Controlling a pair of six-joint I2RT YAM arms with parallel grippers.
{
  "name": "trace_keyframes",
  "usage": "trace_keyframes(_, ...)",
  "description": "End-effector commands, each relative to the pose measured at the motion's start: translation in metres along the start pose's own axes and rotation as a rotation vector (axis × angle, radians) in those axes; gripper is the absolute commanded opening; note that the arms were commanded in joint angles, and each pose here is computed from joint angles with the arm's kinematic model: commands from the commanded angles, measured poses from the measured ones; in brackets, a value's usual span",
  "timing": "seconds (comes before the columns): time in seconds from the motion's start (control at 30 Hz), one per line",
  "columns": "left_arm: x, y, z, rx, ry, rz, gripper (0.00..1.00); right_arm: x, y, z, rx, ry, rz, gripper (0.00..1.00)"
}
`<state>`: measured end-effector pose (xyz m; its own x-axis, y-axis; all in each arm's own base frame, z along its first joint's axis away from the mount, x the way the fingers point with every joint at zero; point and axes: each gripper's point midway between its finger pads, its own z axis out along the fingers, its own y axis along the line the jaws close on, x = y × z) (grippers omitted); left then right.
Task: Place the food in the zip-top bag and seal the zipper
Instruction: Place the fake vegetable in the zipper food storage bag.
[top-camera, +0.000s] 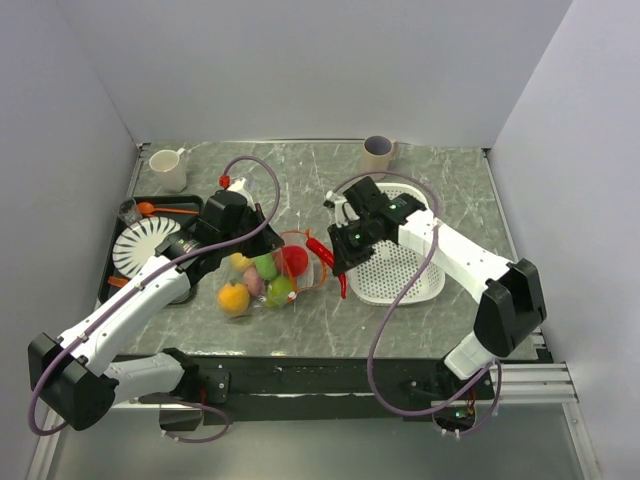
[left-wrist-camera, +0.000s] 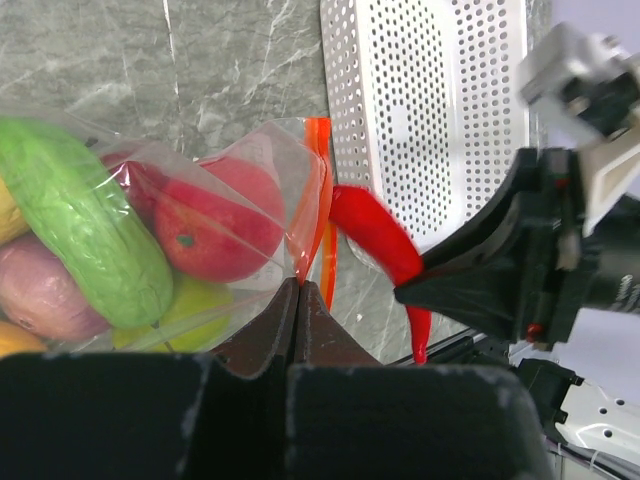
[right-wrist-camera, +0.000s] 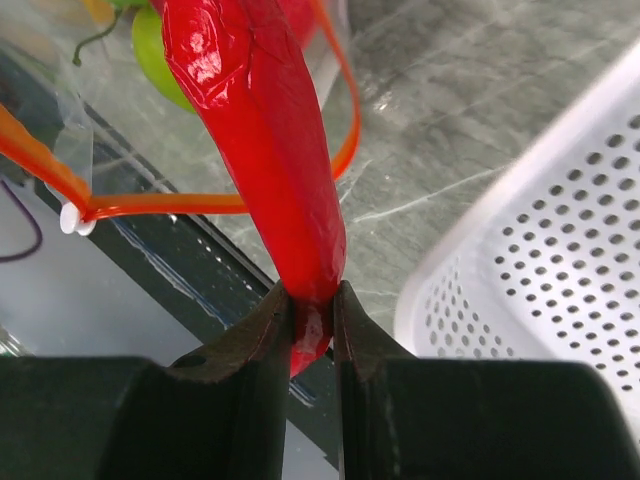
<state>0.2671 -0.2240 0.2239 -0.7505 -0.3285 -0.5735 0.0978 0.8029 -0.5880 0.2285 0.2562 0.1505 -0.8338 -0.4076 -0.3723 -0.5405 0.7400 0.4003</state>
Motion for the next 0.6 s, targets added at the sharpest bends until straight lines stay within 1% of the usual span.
trace_keyframes(0.0,-0.008,-0.011,-0.002,0.048,-0.029,0.015,0.01,-0.004,0.016,-0.007,0.003,0.011,-0.081,0.02)
trace_keyframes(0.1,-0.007,-0.013,-0.001,0.056,-0.024,0.011,0.01,-0.005,0.027,-0.007,-0.030,0.012,-0.109,0.03)
trace_keyframes(0.2,-0.006,-0.013,0.000,0.059,-0.018,0.015,0.01,-0.008,0.025,-0.002,-0.011,0.028,-0.117,0.05)
trace_keyframes(0.27,-0.006,-0.013,0.000,0.062,-0.014,0.018,0.01,-0.013,0.029,0.002,-0.028,0.037,-0.128,0.06)
trace_keyframes(0.43,-0.002,-0.014,-0.002,0.072,0.002,0.015,0.01,-0.039,0.040,0.007,-0.075,0.022,-0.164,0.06)
trace_keyframes(0.47,0.000,-0.015,-0.001,0.077,0.005,0.018,0.01,-0.041,0.038,0.015,-0.075,0.048,-0.161,0.07)
trace_keyframes(0.57,0.002,-0.014,-0.003,0.080,0.013,0.022,0.01,-0.054,0.040,0.020,-0.075,0.053,-0.179,0.07)
